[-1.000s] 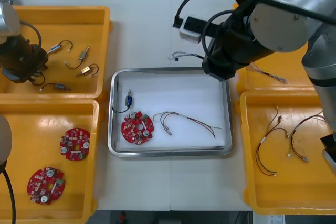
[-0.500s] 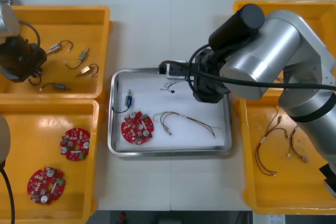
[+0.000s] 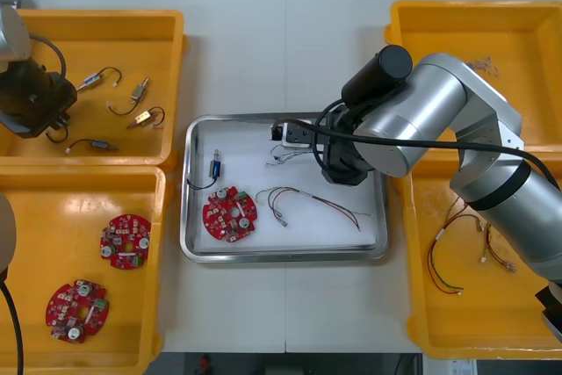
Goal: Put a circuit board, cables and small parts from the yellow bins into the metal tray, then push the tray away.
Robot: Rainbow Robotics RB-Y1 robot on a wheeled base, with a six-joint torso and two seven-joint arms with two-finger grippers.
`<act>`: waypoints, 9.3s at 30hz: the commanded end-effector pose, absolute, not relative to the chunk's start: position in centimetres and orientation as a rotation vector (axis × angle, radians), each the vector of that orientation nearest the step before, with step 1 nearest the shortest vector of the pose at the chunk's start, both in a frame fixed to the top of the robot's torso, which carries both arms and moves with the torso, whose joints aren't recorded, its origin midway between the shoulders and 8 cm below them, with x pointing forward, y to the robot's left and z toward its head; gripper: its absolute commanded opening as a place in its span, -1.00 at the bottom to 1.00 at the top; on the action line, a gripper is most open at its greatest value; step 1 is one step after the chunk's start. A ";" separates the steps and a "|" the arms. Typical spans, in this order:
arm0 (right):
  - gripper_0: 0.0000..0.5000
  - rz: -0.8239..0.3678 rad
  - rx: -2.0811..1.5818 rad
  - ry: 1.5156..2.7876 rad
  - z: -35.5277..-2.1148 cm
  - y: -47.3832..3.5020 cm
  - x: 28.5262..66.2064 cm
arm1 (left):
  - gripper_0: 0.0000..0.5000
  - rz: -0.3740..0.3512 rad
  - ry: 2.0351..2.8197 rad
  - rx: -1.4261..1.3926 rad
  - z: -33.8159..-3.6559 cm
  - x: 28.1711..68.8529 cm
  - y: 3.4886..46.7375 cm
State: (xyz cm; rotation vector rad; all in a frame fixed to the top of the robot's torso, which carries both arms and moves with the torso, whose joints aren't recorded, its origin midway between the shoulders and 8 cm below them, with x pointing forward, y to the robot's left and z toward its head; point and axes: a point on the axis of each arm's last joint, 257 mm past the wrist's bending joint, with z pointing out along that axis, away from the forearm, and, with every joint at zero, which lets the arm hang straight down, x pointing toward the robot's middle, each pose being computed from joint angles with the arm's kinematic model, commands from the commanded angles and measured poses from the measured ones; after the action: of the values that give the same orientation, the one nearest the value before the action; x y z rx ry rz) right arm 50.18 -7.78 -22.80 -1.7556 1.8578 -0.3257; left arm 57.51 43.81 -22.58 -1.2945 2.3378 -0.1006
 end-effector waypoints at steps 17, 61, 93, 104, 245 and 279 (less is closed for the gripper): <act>1.00 -0.333 -1.767 1.830 -22.7 -7.3 50.1 | -0.99 -0.082 2.388 -1.098 -11.0 55.4 40.1; 1.00 -0.315 -0.686 2.191 -5.2 -29.0 46.8 | -0.99 -0.066 2.617 -0.049 -10.5 50.5 16.7; 1.00 -0.113 0.015 2.516 -14.4 -39.2 38.9 | -0.99 -0.033 2.653 0.205 -21.5 50.8 6.0; 1.00 -0.056 0.103 2.533 -15.7 -38.8 38.4 | -0.98 -0.005 2.670 0.218 -23.6 50.9 6.3; 1.00 -0.263 -1.996 1.801 -29.3 2.9 33.9 | 1.00 0.075 2.670 -0.021 -15.3 35.3 38.3; 1.00 -0.412 -1.977 1.835 -31.0 1.1 35.6 | 1.00 0.075 2.670 -0.021 -15.3 35.3 38.3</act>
State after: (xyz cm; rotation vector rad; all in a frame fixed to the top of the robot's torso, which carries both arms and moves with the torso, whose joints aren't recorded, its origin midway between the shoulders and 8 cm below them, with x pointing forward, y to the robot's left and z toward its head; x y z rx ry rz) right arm 35.82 -0.62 -31.89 -1.9585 1.8941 -0.4080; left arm 35.76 37.08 -16.47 -0.0894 2.6856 0.0023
